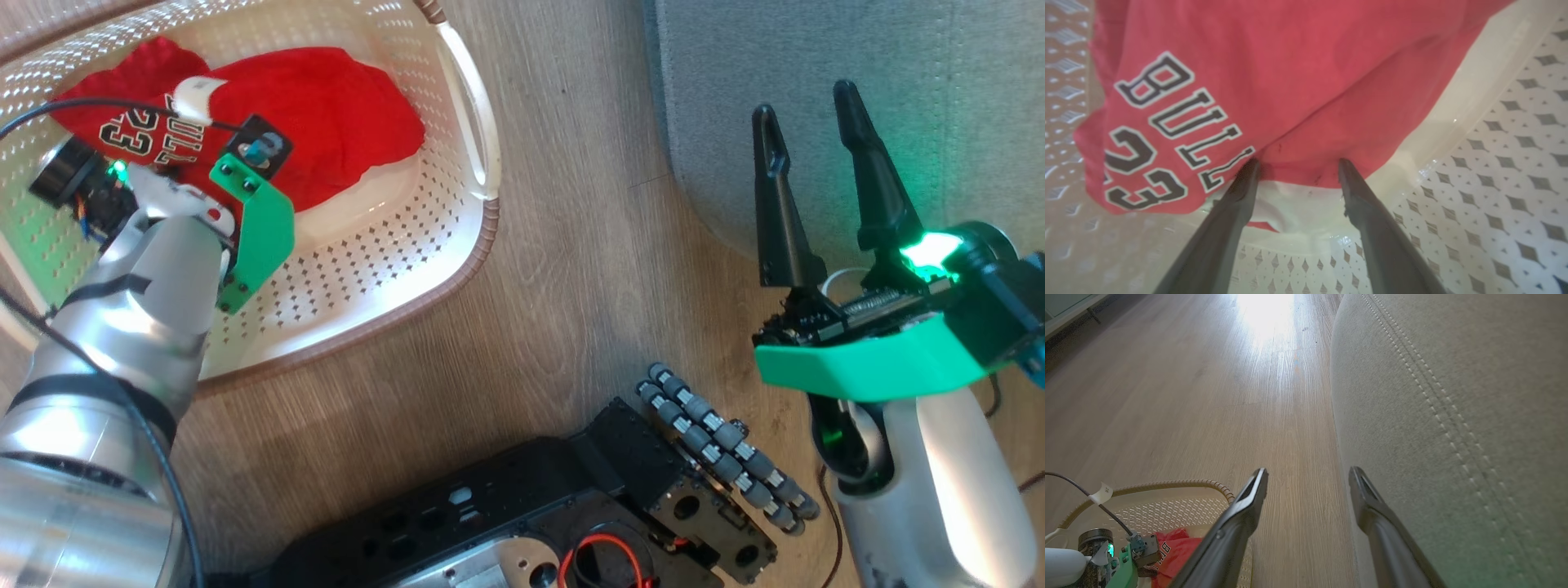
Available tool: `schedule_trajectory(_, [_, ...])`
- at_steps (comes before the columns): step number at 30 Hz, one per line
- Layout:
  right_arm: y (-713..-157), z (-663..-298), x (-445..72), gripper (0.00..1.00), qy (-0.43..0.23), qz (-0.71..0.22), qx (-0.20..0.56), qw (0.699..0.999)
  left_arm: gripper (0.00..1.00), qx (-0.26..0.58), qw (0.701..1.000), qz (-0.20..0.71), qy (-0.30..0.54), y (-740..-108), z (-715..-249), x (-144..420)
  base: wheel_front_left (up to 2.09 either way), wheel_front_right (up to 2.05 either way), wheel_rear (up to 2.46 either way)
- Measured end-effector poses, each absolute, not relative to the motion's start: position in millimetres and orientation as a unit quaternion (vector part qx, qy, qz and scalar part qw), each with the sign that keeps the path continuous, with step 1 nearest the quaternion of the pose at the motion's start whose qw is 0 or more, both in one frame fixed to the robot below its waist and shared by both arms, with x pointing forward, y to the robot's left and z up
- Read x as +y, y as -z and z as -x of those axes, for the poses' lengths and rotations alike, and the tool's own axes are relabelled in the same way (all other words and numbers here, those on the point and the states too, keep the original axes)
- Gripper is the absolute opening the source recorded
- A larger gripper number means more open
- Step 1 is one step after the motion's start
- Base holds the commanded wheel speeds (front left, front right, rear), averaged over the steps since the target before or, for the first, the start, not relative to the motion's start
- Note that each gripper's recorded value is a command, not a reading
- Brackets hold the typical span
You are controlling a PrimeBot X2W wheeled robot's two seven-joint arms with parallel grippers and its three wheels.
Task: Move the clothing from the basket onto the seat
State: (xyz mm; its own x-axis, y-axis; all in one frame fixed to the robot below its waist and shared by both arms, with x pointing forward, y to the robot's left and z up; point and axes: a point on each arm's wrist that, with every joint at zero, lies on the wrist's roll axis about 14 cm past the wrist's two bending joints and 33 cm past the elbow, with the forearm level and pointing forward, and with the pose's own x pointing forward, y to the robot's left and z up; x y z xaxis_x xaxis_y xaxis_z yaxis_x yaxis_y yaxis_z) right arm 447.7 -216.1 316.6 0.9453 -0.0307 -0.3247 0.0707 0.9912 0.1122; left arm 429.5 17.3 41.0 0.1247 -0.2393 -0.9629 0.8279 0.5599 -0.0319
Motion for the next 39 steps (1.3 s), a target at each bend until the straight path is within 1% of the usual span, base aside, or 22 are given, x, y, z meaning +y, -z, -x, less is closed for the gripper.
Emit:
schedule_trajectory(3, [-313.1,-442.8,-216.0,1.0,0.026,-0.056,0.171,0.983,1.0,0.538,0.69,-0.292,0.387,-40.2,-432.2,19.9,0.0,0.0,0.0])
schedule_trajectory(11, [-306.9,-445.3,-209.9,1.0,0.017,-0.057,0.174,0.983,1.0,0.546,0.686,-0.294,0.382,-36.1,-431.6,24.9,0.0,0.0,0.0])
schedule_trajectory(12, [-306.7,-445.4,-209.6,1.0,0.017,-0.057,0.174,0.983,0.79,0.549,0.685,-0.292,0.38,-35.9,-430.8,25.0,0.0,0.0,0.0])
schedule_trajectory(13, [-306.7,-445.4,-209.4,1.0,0.016,-0.057,0.174,0.983,0.36,0.554,0.683,-0.29,0.377,-35.5,-429.7,25.6,0.0,0.0,0.0])
schedule_trajectory(14, [-306.7,-445.4,-209.3,1.0,0.016,-0.057,0.174,0.983,0.01,0.557,0.682,-0.29,0.376,-35.2,-428.9,26.2,0.0,0.0,0.0])
schedule_trajectory(18, [-307.6,-445.4,-209.8,1.0,0.017,-0.057,0.174,0.983,0.0,0.563,0.679,-0.284,0.376,-35.2,-427.3,25.2,0.0,0.0,0.0])
schedule_trajectory(24, [-314.8,-446.8,-212.0,1.0,0.019,-0.055,0.165,0.985,0.0,0.568,0.684,-0.268,0.37,-39.6,-429.4,22.4,0.0,0.0,0.0])
schedule_trajectory(28, [-321.0,-449.7,-212.3,1.0,0.018,-0.055,0.157,0.986,0.0,0.561,0.697,-0.252,0.368,-46.1,-434.3,17.9,0.0,0.0,0.0])
schedule_trajectory(39, [-354.2,-480.5,-206.3,1.0,-0.003,-0.057,0.096,0.994,0.0,0.524,0.749,-0.199,0.354,-72.6,-449.9,1.2,0.0,0.0,0.0])
